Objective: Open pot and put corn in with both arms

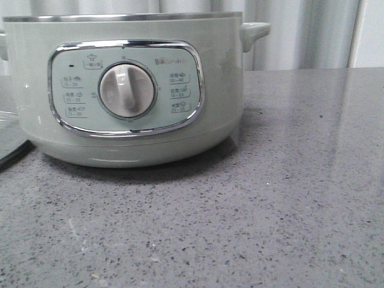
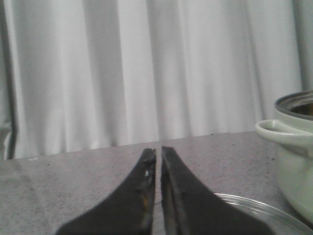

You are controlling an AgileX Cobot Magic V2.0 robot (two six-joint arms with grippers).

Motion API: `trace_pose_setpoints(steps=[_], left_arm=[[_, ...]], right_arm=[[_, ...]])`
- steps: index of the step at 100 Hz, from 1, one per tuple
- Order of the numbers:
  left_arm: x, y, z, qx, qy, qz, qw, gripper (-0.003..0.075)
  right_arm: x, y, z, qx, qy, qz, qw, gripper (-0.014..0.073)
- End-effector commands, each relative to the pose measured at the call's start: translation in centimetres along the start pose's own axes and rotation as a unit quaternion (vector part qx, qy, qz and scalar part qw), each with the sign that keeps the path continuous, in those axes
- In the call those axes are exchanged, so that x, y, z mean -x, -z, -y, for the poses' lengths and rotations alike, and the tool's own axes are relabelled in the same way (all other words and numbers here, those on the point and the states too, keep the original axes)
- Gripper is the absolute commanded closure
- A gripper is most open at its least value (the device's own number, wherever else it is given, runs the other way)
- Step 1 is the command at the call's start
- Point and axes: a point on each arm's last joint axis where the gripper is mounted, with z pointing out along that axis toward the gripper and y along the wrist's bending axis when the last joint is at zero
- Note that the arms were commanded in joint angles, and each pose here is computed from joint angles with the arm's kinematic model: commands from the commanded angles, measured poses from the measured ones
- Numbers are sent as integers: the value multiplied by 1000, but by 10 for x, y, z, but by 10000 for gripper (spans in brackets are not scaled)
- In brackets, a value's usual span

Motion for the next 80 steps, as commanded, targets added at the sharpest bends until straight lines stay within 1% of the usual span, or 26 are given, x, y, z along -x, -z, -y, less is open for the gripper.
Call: trace_pose_setpoints(steps=[1,11,14,23,28,33,53,80], left_arm=[[3,3,-3,28,19,31,999,741],[-16,3,-2,41,28,4,999,741],[-23,4,-2,38,27,-40,998,741],[-37,5,1,26,28,-112,993,741],[-46,8,2,17,29,-161,986,741],[-52,10,4,7,33,-198,980,741],[-51,10,5,-10,30,-193,981,741],[-51,10,5,-10,30,-192,981,741]], right_arm=[[14,6,0,0,2,59,998,582],[14,6,0,0,2,59,998,582],[14,6,0,0,2,59,998,582],[14,6,0,0,2,59,998,582],[14,6,0,0,2,59,998,582],[14,6,0,0,2,59,998,582],[14,6,0,0,2,59,998,582],[14,6,0,0,2,59,998,582]])
